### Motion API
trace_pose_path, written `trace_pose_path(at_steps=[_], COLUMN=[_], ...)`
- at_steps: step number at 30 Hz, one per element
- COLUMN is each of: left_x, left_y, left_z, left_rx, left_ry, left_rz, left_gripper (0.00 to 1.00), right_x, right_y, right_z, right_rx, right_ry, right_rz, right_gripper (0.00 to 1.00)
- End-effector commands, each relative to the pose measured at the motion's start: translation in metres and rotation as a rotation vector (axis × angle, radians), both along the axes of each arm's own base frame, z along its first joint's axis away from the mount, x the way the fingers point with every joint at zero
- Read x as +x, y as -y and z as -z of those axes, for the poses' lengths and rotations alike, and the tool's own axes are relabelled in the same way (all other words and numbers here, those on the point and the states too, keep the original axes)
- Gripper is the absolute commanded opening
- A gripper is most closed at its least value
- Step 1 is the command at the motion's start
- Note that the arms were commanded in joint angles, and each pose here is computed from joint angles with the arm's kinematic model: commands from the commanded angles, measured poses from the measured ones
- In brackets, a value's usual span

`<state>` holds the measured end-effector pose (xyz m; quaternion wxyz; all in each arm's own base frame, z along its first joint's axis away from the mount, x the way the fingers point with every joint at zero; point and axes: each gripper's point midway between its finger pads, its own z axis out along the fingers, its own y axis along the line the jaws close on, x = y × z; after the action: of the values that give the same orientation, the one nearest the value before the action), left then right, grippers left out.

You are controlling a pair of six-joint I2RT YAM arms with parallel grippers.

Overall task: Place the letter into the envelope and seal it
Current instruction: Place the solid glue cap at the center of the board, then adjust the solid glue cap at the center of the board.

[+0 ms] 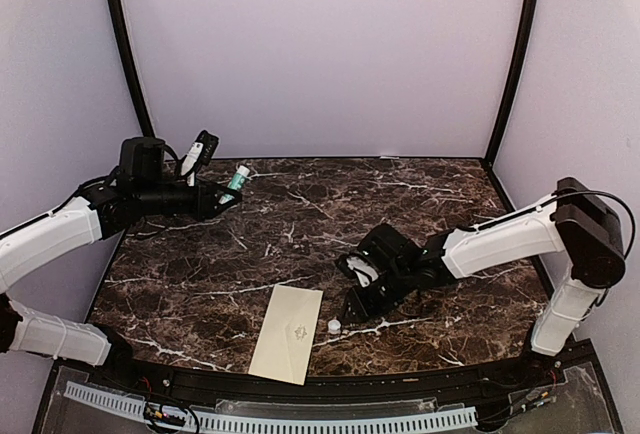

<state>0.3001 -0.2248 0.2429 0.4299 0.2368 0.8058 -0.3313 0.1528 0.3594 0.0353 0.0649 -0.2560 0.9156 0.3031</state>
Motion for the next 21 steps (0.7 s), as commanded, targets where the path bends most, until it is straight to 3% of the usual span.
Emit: trace_pose_path(at_steps=[1,21], left_x=[-0.005,-0.006], left_y=[-0.001,0.000], left_z=[-0.005,-0.006], left_rx=[-0.005,-0.008], left_ry=[0.021,0.020], left_rz=[0.017,0.021], left_gripper=[0.00,0.00], right_x=[0.006,-0.003], right_y=[-0.014,-0.019], right_z=[-0.006,0.007], right_rx=[0.006,-0.051], right_ry=[0.042,0.043], right_rz=[-0.006,-0.041], right_gripper=[0.26,0.18])
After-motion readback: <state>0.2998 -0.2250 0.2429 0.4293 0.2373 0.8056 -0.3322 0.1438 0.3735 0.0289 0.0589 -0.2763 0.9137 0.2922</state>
